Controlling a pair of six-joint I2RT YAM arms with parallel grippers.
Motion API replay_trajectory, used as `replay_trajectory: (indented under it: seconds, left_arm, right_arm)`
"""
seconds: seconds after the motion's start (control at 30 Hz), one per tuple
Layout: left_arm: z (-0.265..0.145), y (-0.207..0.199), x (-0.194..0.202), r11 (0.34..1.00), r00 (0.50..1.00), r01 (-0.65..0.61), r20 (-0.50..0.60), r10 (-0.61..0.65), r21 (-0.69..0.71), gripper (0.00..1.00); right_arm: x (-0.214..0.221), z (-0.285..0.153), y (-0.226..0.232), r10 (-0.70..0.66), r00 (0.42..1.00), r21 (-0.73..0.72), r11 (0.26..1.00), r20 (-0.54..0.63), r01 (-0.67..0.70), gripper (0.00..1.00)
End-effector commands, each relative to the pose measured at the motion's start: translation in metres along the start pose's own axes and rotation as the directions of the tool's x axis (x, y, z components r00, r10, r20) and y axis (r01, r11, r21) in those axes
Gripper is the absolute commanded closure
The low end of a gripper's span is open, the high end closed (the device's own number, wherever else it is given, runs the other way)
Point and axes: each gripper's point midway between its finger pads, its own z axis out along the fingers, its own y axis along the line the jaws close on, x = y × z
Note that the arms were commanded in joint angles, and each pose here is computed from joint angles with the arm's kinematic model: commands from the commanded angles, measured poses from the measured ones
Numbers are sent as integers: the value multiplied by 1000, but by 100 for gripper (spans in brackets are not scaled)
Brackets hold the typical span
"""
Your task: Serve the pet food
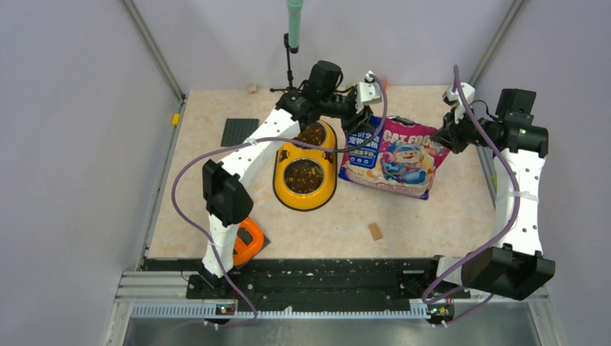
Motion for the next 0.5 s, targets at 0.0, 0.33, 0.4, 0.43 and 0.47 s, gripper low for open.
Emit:
replay_trajectory:
  seconds: [0.0, 0.33, 0.4, 0.43, 0.47]
  left_arm:
    - [-2, 12, -29, 999, 995, 28, 93, -25, -35, 85]
    - [-18, 20, -47, 991, 981, 99, 175, -82, -88, 100]
    - [-19, 18, -49, 992, 980, 95, 184, -80, -78, 100]
    - [-18, 16, -50, 993, 979, 96, 189, -82, -69, 100]
    - [-18, 16, -51, 993, 978, 97, 191, -83, -63, 100]
  right_arm:
    - [-66, -24, -2, -200, 963, 48, 980, 180, 195, 100]
    - [-71, -15, 17, -181, 965, 11, 983, 191, 182, 47]
    - [-66, -2, 20, -174, 971, -12, 984, 164, 178, 42]
    - [-66, 4, 23, -170, 973, -29, 984, 156, 177, 41]
    - [-66, 10, 24, -165, 975, -45, 984, 151, 173, 40]
